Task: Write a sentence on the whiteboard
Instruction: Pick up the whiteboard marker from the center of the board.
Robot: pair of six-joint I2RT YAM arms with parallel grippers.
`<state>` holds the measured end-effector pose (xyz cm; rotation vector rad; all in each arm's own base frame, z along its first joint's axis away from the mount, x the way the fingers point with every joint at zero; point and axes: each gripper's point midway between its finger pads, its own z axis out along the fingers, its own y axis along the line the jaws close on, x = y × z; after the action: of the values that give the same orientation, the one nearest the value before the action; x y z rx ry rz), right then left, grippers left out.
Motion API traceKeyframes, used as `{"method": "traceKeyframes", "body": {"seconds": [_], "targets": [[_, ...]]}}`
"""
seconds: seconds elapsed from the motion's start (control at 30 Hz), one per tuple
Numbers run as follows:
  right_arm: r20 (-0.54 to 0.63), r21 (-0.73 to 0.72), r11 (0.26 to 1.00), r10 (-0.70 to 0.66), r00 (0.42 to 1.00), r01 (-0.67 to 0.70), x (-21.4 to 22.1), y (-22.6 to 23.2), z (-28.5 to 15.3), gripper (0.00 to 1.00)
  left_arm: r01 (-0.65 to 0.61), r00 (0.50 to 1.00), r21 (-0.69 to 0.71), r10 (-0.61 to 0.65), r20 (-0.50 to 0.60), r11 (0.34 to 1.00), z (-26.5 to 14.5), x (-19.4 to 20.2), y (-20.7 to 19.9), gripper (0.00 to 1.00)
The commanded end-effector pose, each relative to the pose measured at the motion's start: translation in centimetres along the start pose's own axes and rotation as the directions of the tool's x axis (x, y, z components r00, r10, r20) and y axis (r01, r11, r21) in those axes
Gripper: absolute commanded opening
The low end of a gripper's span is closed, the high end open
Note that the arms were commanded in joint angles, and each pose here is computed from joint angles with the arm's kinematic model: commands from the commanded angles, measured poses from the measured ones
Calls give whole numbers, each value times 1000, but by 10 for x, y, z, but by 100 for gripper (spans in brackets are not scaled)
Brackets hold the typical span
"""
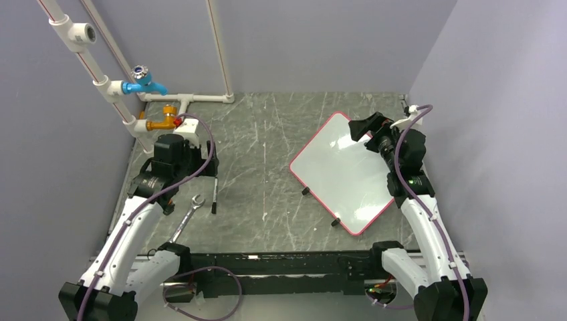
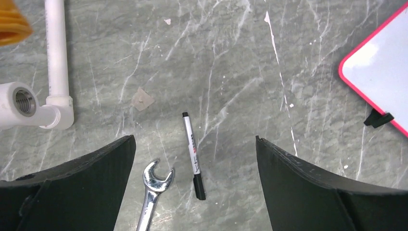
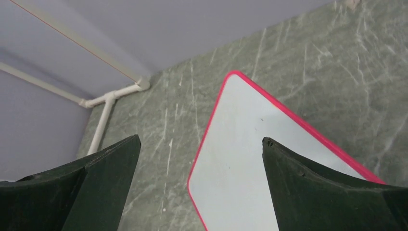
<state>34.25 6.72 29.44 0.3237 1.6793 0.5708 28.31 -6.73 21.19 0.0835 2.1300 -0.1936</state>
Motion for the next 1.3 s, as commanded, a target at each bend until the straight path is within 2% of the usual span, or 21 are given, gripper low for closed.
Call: {"method": "traceKeyframes", "body": {"seconds": [0.0, 0.1, 0.37, 0.53, 0.67, 0.77, 0.9, 1.0, 1.13, 1.27], "targets": [[-17, 67, 997, 28, 999, -26, -2, -7, -4, 100, -60, 998, 10, 60, 36, 998, -7, -15, -7, 98], [-55, 149, 989, 1, 999, 7, 3, -22, -8, 100, -85, 996, -1, 85, 13, 996, -6, -11, -10, 96], [-202, 203, 978, -10, 979, 52, 22, -31, -6, 100, -104, 994, -65, 101, -44, 993, -3, 0, -5, 89], [-280, 117, 991, -26, 960, 61, 36, -16, -5, 100, -89, 992, -144, 74, -106, 986, 4, 15, 5, 88], [-295, 61, 997, -34, 955, 54, 41, -4, -8, 100, -95, 974, -190, 53, -219, 977, 17, 31, 10, 86], [-299, 33, 998, -45, 953, 58, 42, 6, -11, 100, -94, 960, -221, 30, -277, 971, 22, 40, 14, 81], [-300, -7, 998, -61, 952, 62, 45, 20, -14, 100, -4, 954, -207, -58, -293, 978, 27, 49, 3, 74], [-310, -42, 997, -79, 947, 69, 48, 32, -15, 100, 70, 945, -219, -135, -299, 973, 38, 71, 0, 70], [-334, -60, 994, -108, 936, 93, 53, 41, -16, 100, 81, 926, -239, -162, -341, 967, 51, 95, 1, 65], [-338, -70, 993, -111, 934, 93, 55, 46, -17, 100, 78, 912, -241, -167, -375, 967, 59, 112, 1, 66]]}}
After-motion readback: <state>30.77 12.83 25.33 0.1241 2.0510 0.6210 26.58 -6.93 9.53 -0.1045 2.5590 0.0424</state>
